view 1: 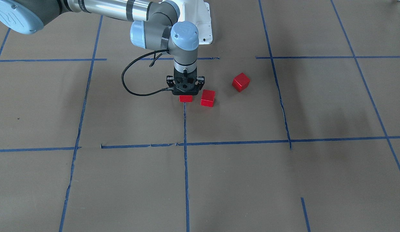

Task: Form red blocks into L shape at center
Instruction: 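Lower the cube beside the nearer-center cube and open the right gripper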

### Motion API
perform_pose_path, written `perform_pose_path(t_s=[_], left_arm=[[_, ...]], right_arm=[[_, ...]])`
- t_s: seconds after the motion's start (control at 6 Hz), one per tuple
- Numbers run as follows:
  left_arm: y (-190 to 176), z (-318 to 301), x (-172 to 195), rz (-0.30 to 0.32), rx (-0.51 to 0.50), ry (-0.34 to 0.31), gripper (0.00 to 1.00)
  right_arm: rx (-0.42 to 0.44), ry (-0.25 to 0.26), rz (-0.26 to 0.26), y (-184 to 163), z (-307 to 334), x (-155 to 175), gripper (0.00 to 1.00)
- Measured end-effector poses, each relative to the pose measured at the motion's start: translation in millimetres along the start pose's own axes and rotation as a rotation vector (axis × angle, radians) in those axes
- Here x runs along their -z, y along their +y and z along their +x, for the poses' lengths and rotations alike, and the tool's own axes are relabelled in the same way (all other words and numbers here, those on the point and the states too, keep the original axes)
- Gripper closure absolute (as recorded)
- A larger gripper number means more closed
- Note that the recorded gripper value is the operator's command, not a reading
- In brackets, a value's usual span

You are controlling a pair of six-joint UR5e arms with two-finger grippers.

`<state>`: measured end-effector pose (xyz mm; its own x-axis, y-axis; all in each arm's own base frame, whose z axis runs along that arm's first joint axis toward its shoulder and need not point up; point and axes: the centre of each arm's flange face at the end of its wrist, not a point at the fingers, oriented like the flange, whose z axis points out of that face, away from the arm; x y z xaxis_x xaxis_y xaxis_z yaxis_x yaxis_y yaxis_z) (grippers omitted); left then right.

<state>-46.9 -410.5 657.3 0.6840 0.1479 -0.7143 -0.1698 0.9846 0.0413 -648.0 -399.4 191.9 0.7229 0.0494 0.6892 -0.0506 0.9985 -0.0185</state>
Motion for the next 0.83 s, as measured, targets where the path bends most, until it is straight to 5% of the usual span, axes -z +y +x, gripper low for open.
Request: perform_pose_path(t_s=[0.17, 0.5, 0.83], left_arm=[[0.1, -0.2, 0.2, 0.000, 0.001, 0.000, 0.00], [0.0, -0.1, 0.1, 0.000, 0.000, 0.000, 0.00], [0.0, 0.0, -0.1, 0.000, 0.000, 0.000, 0.00]], right_arm=[[0.002, 0.001, -0.001, -0.1, 0.4, -1.1, 0.66], [0.004, 0.002, -0.002, -0.1, 1.0, -2.2, 0.29], [0.004, 0.006, -0.003, -0.3, 2.8, -4.4, 0.28]])
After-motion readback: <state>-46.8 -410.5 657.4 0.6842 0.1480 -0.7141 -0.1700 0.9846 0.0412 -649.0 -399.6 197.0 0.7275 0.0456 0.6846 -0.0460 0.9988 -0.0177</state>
